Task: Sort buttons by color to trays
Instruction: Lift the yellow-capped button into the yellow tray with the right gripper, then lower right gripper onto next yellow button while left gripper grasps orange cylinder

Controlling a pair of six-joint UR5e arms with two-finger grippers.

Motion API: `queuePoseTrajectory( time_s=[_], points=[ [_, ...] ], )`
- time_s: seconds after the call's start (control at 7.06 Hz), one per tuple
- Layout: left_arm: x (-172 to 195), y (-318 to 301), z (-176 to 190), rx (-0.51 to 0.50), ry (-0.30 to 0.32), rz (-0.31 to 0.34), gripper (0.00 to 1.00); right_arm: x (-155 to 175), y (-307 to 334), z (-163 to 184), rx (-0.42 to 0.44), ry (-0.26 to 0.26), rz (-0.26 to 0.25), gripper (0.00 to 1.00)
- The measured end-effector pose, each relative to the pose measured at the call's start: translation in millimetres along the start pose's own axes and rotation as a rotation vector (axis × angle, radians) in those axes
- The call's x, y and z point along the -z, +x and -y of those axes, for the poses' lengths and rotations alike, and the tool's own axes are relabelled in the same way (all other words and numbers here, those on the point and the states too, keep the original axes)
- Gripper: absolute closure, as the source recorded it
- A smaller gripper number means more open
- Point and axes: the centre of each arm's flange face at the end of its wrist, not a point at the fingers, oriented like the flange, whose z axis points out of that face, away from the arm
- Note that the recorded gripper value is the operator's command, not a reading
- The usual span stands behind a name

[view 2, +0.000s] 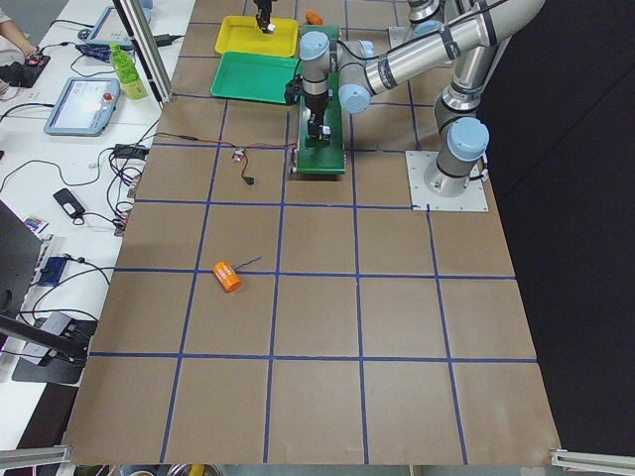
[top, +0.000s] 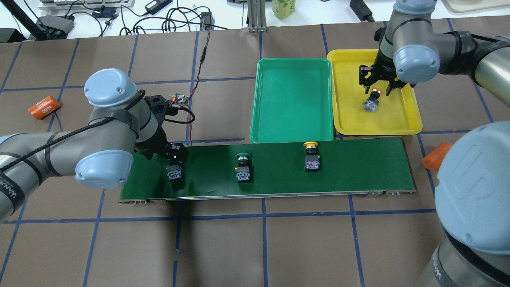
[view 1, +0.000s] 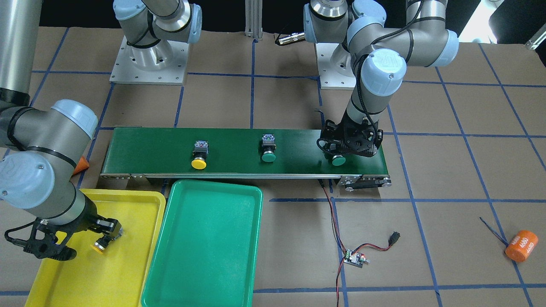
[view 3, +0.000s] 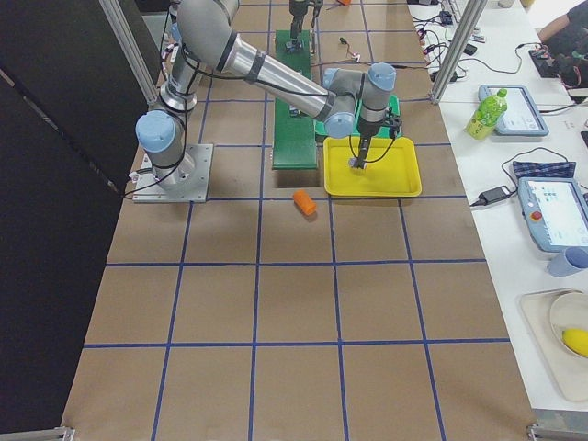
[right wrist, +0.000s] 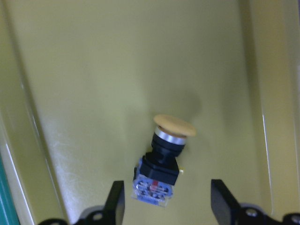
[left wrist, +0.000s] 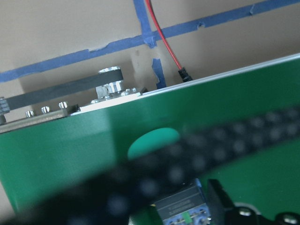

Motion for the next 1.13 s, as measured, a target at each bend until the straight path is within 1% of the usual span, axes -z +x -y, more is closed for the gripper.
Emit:
queuePoseTrajectory(
  time_s=[0.14, 0.28, 0.43, 0.57, 0.71, 0.85, 0.99, 1.13],
  points=[
    [22, -26, 17, 0.037, 0.033, 0.010, 0.00, 25, 0, -13, 0.003, -0.011, 0.013, 0.00],
    [39, -69, 36, 0.080, 0.049, 0.016, 0.00, 61, -6, -33, 0.016, -0.023, 0.040, 0.00],
    [48, -120, 51, 0.091, 0.054, 0.023, 0.00, 99, -27, -63, 0.053, -0.034, 0.059, 0.00],
    [49, -179, 61, 0.087, 0.054, 0.030, 0.00, 126, -57, -101, 0.110, -0.054, 0.061, 0.00],
    [45, -236, 68, 0.071, 0.053, 0.035, 0.00, 136, -80, -134, 0.160, -0.068, 0.059, 0.00],
    [34, -292, 72, 0.030, 0.046, 0.038, 0.00, 125, -91, -161, 0.189, -0.101, 0.055, 0.00],
    [18, -339, 72, -0.021, 0.036, 0.036, 0.00, 105, -94, -179, 0.203, -0.131, 0.049, 0.00],
    [1, -380, 71, -0.065, 0.035, 0.040, 0.00, 88, -93, -189, 0.208, -0.142, 0.045, 0.00]
  ],
)
